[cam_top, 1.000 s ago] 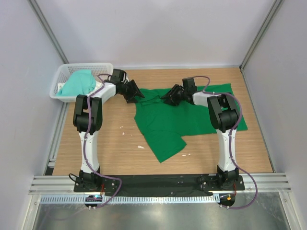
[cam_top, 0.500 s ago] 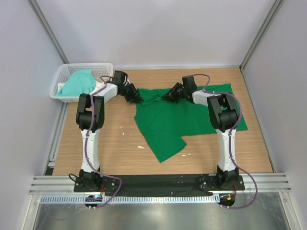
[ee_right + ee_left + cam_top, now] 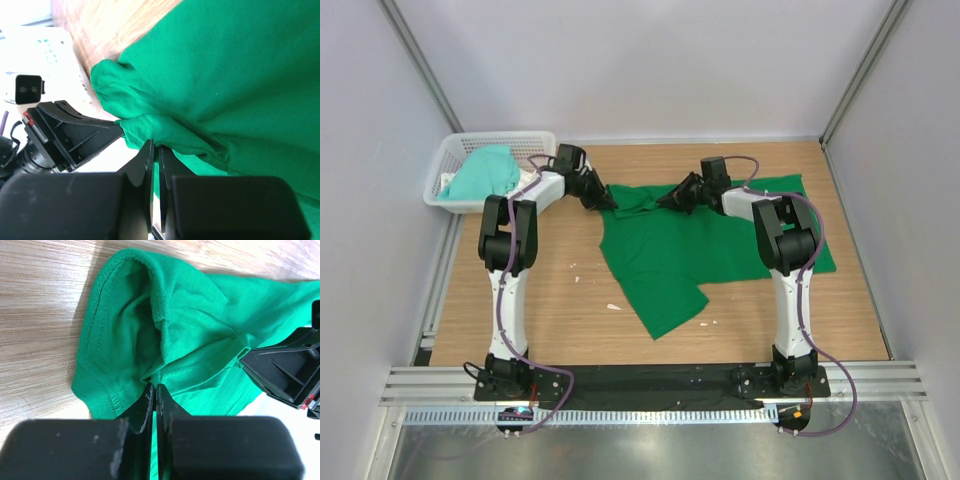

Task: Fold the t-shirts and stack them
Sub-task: Fold the tshirt

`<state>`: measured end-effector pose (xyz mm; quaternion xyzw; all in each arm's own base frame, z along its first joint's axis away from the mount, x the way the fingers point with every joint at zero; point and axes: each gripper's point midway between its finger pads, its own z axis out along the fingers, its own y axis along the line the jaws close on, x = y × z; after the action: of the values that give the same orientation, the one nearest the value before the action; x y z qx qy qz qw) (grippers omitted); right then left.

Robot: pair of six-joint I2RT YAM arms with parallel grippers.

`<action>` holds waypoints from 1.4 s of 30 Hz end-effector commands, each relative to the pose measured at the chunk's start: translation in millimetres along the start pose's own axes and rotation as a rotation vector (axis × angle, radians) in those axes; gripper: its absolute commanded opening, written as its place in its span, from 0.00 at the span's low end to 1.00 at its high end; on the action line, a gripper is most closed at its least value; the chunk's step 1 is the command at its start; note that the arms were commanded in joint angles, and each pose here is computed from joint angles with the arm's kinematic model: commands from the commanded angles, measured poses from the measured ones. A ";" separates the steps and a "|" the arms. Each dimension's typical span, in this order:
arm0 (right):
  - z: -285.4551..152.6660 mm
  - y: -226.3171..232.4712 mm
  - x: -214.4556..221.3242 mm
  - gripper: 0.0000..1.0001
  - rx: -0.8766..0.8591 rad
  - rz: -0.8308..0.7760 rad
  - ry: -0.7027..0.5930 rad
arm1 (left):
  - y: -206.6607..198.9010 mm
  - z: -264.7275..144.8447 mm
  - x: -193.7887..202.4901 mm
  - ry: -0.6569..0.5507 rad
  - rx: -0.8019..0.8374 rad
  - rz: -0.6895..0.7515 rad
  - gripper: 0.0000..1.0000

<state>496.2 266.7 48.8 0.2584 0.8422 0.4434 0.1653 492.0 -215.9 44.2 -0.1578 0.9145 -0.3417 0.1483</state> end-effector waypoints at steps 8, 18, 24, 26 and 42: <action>-11.5 53.0 -26.9 0.02 -0.158 0.034 -0.058 | -20.7 -25.1 -9.7 -0.053 0.021 0.027 0.33; 9.6 52.7 -45.0 0.11 -0.243 0.190 -0.063 | -33.5 -58.8 -19.9 -0.149 -0.006 0.097 0.45; -1.5 53.8 -47.6 0.34 -0.258 0.182 -0.072 | -51.0 -66.4 -14.7 -0.117 0.052 0.110 0.43; -5.6 51.9 -48.5 0.39 -0.242 0.161 -0.076 | -56.4 -63.0 -10.1 -0.096 0.081 0.116 0.41; -24.7 61.6 -46.2 0.29 -0.218 -0.099 0.021 | -51.9 10.8 24.9 0.064 0.107 0.109 0.33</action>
<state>536.5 239.6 68.3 0.2605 0.8096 0.4937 0.1815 468.7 -273.1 60.6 -0.0938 0.9094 -0.3843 0.1285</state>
